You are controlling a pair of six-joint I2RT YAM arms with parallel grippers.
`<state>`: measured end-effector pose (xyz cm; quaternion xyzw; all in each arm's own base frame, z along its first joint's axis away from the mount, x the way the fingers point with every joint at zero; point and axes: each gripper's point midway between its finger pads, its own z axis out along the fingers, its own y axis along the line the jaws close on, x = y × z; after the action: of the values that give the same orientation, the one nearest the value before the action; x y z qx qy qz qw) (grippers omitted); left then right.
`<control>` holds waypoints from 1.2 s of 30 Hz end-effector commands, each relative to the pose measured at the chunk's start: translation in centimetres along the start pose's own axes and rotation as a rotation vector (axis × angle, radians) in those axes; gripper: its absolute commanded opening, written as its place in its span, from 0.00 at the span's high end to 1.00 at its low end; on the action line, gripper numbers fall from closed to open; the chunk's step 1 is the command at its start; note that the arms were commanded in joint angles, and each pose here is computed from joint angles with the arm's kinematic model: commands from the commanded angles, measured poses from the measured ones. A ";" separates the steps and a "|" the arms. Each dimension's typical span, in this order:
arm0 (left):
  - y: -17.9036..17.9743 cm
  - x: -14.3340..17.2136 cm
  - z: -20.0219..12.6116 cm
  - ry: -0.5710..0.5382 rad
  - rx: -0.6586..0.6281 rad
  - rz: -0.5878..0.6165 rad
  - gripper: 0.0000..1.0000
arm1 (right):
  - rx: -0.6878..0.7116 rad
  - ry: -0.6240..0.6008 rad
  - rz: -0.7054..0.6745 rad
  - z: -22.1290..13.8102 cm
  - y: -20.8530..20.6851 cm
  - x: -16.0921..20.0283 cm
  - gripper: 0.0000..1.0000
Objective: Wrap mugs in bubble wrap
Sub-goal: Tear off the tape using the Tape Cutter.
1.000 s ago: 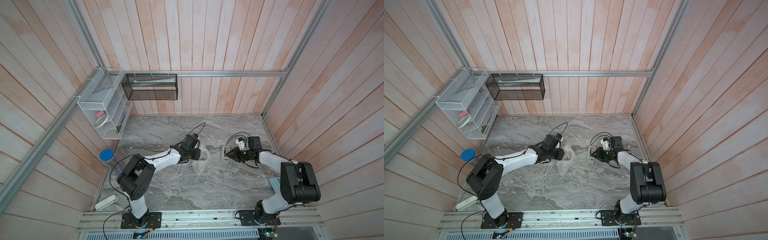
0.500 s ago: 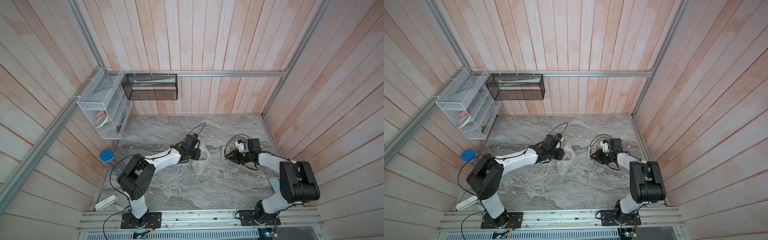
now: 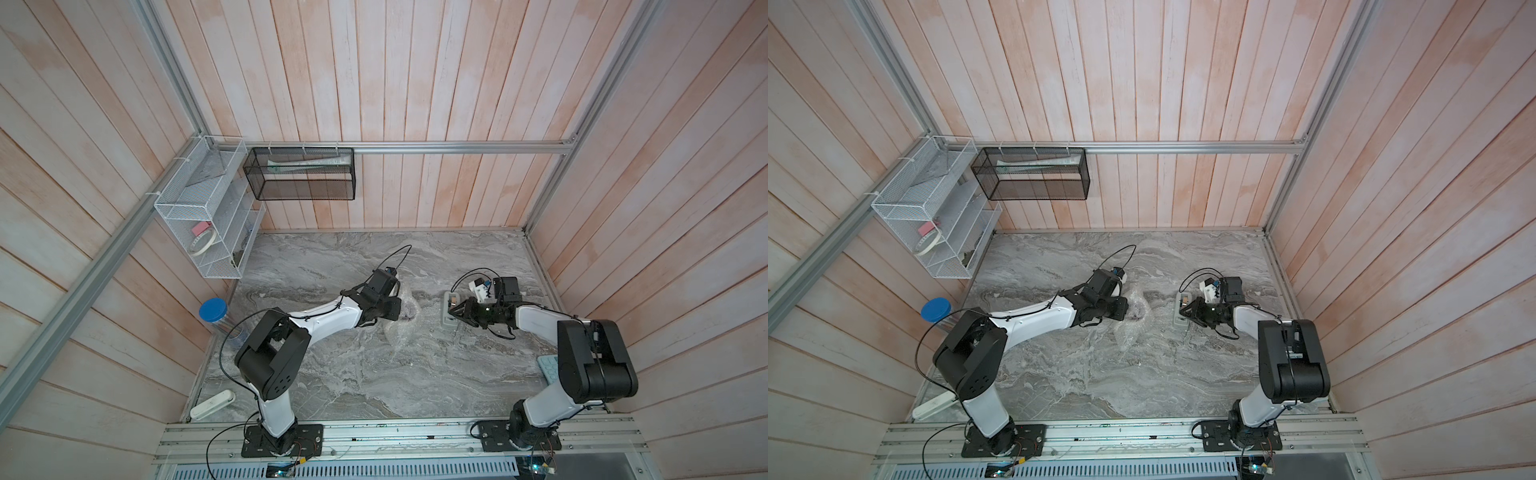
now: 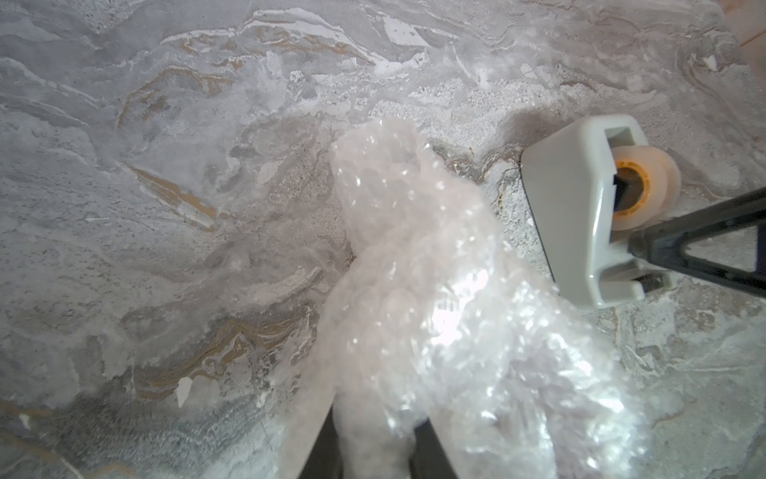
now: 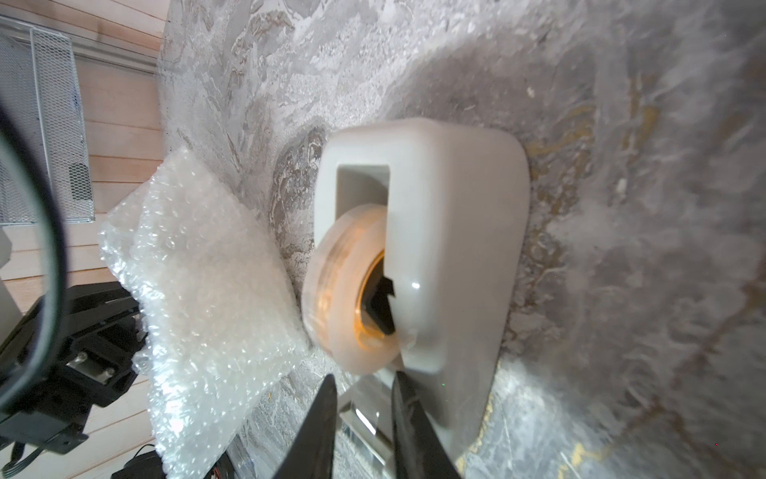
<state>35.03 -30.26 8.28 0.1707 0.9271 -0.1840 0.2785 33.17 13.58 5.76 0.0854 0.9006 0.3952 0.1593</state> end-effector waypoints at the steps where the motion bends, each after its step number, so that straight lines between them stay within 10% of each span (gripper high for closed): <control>1: 0.2 3.4 1.2 0.120 -0.013 0.016 0.79 | -0.002 0.010 0.014 0.6 -0.5 0.3 0.75; 36: 0.3 3.5 1.3 0.121 -0.015 0.014 0.79 | -0.082 0.013 0.018 0.3 1.0 0.4 1.00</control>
<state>35.02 -30.27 8.26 0.1709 0.9271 -0.1840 0.2783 33.23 14.09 5.46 0.0895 0.8925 0.4147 0.1532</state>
